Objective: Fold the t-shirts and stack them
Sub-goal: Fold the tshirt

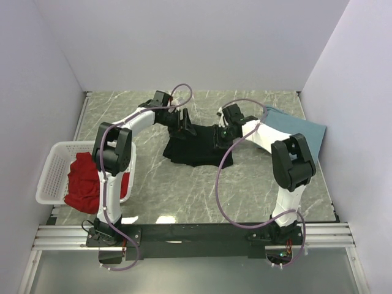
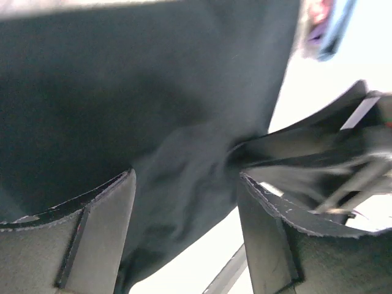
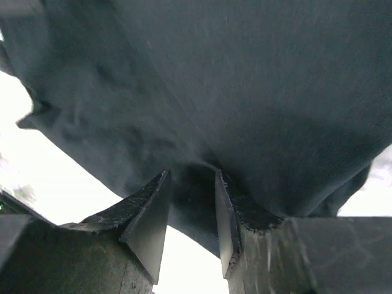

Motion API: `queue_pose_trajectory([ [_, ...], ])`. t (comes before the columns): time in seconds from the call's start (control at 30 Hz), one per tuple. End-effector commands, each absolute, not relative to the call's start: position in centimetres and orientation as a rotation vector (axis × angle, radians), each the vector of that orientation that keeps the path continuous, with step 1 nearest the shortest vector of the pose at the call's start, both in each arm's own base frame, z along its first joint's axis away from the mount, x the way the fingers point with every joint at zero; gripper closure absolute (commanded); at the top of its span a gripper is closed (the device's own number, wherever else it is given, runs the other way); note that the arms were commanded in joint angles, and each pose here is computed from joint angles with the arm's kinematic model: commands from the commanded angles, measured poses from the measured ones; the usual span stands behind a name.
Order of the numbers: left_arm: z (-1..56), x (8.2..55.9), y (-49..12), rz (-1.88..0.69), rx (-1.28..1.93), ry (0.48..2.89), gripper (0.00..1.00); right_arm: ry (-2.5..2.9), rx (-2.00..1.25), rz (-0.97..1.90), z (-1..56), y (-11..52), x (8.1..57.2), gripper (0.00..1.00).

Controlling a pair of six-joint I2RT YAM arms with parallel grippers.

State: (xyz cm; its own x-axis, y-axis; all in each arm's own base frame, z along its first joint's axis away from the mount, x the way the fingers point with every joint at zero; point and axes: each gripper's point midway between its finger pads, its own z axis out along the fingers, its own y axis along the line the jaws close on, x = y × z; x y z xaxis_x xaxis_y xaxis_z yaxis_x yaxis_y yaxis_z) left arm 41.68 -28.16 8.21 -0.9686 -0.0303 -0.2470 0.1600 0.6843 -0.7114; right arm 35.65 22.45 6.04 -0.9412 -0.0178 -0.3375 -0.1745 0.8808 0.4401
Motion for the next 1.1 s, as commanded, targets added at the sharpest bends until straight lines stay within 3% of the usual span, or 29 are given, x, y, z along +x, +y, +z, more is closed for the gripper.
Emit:
queue_pose_trajectory([
  [0.0,12.5,44.0,-30.4,-1.327,0.163,2.476,0.29,2.688,-0.161,0.730,6.5,23.3,35.8,0.58],
  [0.5,11.0,46.0,-32.0,-1.463,0.036,2.424,0.29,2.767,-0.217,0.638,4.6,22.9,32.2,0.60],
  [0.8,6.7,47.2,-30.5,-1.330,-0.079,2.514,0.29,2.820,-0.215,0.548,2.6,21.6,31.5,0.60],
  [1.07,8.7,48.2,-30.5,-1.340,-0.096,2.465,0.28,2.807,-0.238,0.508,3.2,20.9,31.4,0.60],
])
